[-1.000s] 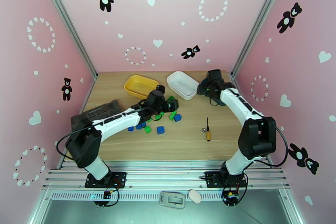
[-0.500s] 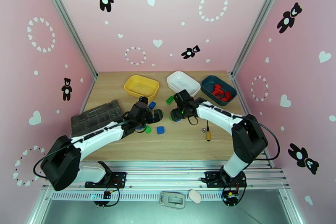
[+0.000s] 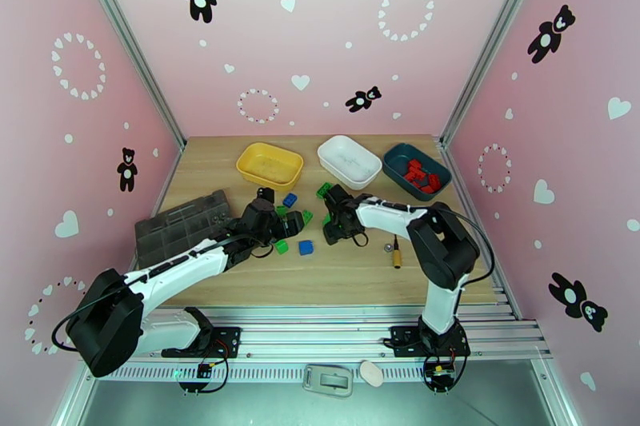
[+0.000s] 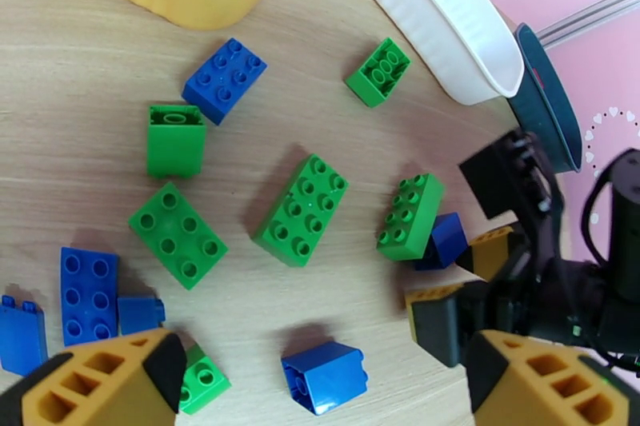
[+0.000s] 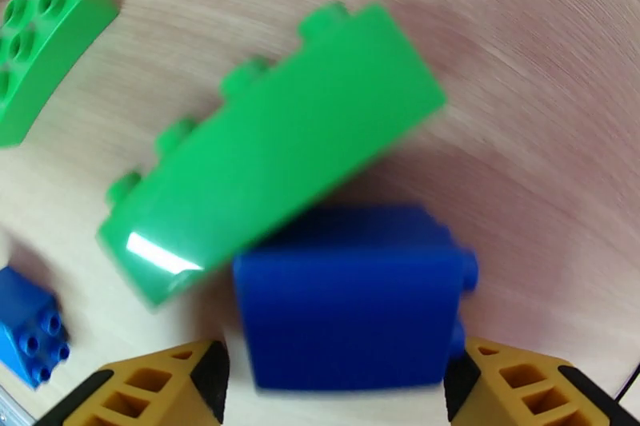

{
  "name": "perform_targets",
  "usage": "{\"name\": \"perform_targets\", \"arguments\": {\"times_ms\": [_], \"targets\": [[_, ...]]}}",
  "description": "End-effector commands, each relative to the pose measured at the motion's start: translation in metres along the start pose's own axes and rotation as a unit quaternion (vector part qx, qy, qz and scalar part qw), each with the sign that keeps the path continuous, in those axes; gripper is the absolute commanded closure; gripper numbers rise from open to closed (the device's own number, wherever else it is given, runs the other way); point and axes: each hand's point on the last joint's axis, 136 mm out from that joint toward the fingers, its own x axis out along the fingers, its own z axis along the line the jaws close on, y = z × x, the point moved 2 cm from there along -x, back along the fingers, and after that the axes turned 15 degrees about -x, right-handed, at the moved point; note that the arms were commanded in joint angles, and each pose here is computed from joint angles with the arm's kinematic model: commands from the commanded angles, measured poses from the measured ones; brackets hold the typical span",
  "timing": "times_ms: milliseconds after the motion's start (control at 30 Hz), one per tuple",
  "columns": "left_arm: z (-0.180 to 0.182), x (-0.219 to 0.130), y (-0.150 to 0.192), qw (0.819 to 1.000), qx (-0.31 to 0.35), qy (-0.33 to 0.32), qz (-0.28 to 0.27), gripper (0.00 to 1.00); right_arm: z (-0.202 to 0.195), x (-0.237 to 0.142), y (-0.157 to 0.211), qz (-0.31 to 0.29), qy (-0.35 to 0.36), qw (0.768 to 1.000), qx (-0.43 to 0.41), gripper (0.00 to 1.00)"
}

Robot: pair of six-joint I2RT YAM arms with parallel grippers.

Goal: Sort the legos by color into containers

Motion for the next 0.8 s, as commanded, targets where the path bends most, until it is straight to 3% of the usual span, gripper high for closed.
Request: {"name": "perform_targets", "arguments": {"times_ms": [0,200,467,767], "targets": [[0.001,0.004,-0.003,1.0,-0.005,-0.004,-0.004,0.02,-0.01,0.006,-0.014,-0.004,0.019,1.0,0.012,0.28],[-0.003,0.012,-0.001,1.0,-0.006,-0.001,0.005,0.02,-0.015,0.005,-0.024,-0.013,0.01,1.0,0.024,0.34],[-0.024,0.042,0.001,0.999,-0.014,0.022,0.037,0.02,-0.023,-0.016,-0.026,-0.032,0.0,0.999,0.038,0.54],[-0.082,0.088,-0.009,0.993,-0.034,0.085,0.075,0.03,-0.06,-0.065,-0.031,-0.084,0.004,0.992,0.09,0.59]]}}
